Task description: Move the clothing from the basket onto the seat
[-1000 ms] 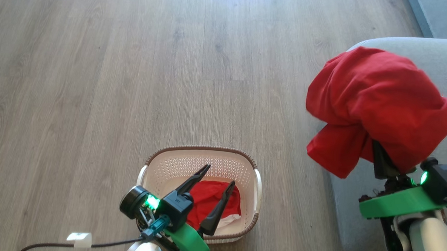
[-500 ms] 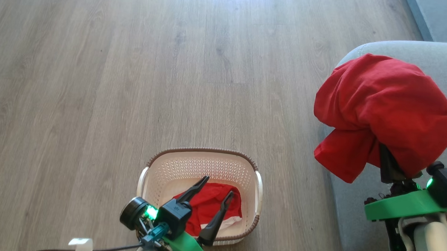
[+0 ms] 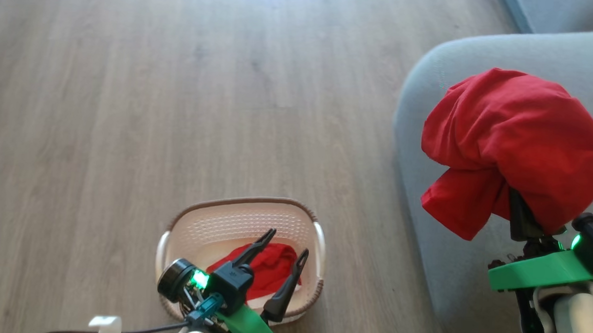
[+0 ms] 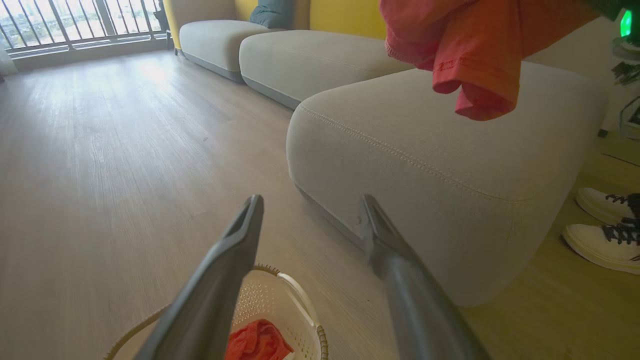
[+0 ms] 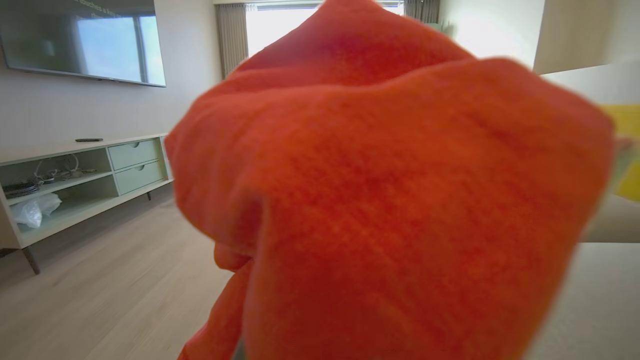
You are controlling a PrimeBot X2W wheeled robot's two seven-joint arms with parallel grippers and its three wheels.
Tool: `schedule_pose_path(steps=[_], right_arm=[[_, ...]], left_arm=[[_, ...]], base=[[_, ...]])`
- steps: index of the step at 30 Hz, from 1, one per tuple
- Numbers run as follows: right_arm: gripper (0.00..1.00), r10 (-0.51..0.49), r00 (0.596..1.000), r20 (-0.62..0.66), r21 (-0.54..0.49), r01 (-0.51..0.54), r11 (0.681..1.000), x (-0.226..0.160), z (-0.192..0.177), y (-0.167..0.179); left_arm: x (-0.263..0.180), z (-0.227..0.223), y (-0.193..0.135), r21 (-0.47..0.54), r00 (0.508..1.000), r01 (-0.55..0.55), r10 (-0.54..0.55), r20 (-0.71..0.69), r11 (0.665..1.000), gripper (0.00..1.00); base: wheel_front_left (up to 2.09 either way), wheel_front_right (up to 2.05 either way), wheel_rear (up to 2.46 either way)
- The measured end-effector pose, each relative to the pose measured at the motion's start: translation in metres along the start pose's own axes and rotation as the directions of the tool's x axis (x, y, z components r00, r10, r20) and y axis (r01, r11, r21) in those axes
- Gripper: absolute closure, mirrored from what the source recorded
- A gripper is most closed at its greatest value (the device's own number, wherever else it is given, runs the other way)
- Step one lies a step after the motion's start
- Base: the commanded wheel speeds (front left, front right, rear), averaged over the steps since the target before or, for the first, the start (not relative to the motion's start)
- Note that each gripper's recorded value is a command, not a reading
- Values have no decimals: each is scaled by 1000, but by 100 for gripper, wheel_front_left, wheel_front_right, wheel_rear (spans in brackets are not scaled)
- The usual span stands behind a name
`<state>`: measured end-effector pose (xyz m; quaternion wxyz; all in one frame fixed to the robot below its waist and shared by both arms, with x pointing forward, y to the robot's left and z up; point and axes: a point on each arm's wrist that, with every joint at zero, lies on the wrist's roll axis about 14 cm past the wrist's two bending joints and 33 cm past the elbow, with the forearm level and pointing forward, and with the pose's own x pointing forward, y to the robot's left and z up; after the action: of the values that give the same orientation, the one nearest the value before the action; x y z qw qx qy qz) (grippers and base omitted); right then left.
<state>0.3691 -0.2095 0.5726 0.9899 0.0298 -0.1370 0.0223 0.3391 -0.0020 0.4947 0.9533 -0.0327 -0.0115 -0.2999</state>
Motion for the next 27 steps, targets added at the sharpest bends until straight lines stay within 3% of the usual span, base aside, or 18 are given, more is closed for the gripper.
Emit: schedule_pose_path(steps=[7,12,20,23,27], right_arm=[[100,-116,993,10,-47,116,992,-25,11,-39],[100,-232,973,17,-98,232,968,-54,21,-75],[100,-384,923,32,-152,384,911,-100,38,-115],[100,-448,892,54,-171,451,876,-119,48,-131],[100,-491,868,74,-179,496,850,-127,56,-139]], left_arm=[[24,4,-28,-5,993,115,-115,17,993,0],[40,0,-64,-24,970,244,-244,13,969,0],[56,-2,-114,-35,911,412,-411,21,911,0],[57,-3,-132,-46,881,474,-473,21,879,0],[61,-4,-150,-48,842,540,-539,29,840,0]], base=[[0,0,0],[0,0,0],[0,0,0],[0,0,0],[0,0,0]])
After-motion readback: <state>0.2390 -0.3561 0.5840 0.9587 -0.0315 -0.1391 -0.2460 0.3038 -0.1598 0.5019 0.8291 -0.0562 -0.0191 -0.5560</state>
